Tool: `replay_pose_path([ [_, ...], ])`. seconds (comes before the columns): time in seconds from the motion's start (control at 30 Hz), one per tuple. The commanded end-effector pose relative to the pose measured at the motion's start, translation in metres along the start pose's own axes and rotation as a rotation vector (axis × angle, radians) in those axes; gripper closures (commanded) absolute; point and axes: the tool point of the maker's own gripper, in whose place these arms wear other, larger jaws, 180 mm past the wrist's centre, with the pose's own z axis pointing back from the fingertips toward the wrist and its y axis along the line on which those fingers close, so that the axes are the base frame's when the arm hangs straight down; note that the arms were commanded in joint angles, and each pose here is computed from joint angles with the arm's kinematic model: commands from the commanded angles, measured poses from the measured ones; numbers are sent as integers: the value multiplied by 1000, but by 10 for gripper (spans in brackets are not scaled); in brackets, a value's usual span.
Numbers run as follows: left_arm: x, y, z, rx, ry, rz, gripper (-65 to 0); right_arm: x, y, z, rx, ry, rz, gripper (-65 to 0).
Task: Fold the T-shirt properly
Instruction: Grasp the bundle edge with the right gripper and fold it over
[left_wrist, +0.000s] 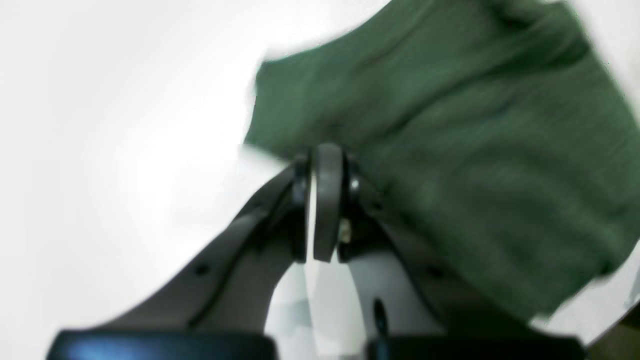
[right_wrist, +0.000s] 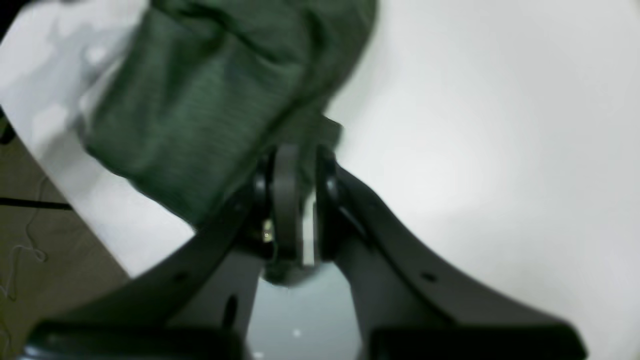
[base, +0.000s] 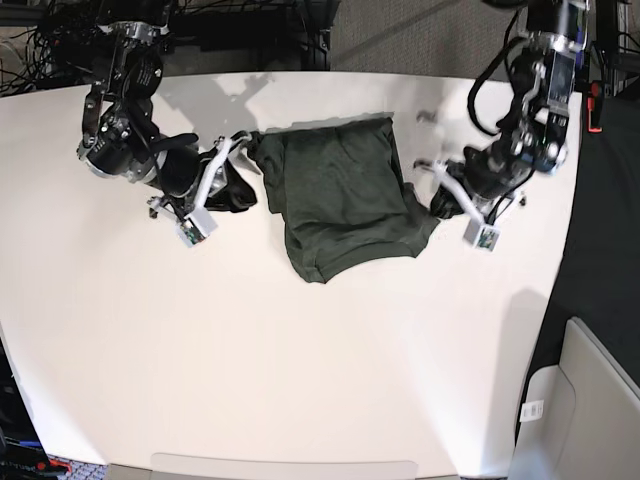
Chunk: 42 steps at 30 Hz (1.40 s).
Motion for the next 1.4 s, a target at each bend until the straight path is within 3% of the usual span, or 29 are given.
replay_pose_path([
  [0.0,18,-1,12,-4,-71,-12,-5,19,13,-1,34,-53,30,-46],
  [0.17,4,-26,36,-39,-77,-29,-5,25,54,-20,145,-43,67,-46],
  [0.37,-27,-43,33,-71,-19,27,-5,46,107,-39,277,-78,108,-46],
  [0.57,-32,-34,36,-45,-12,40,-4,27,132,-90,323,98,204,-46],
  [0.87,-29,33,66,146,-56,111,-4,4,106,-120,303,186,180,-47],
  [1.1,-24,53,76,202,-82,126,-4,-26,65,-128,188,241,186,-47],
  [1.37,-24,50,75,194,-81,126,-4,-61,-11,-122,28,281,-11,-47],
])
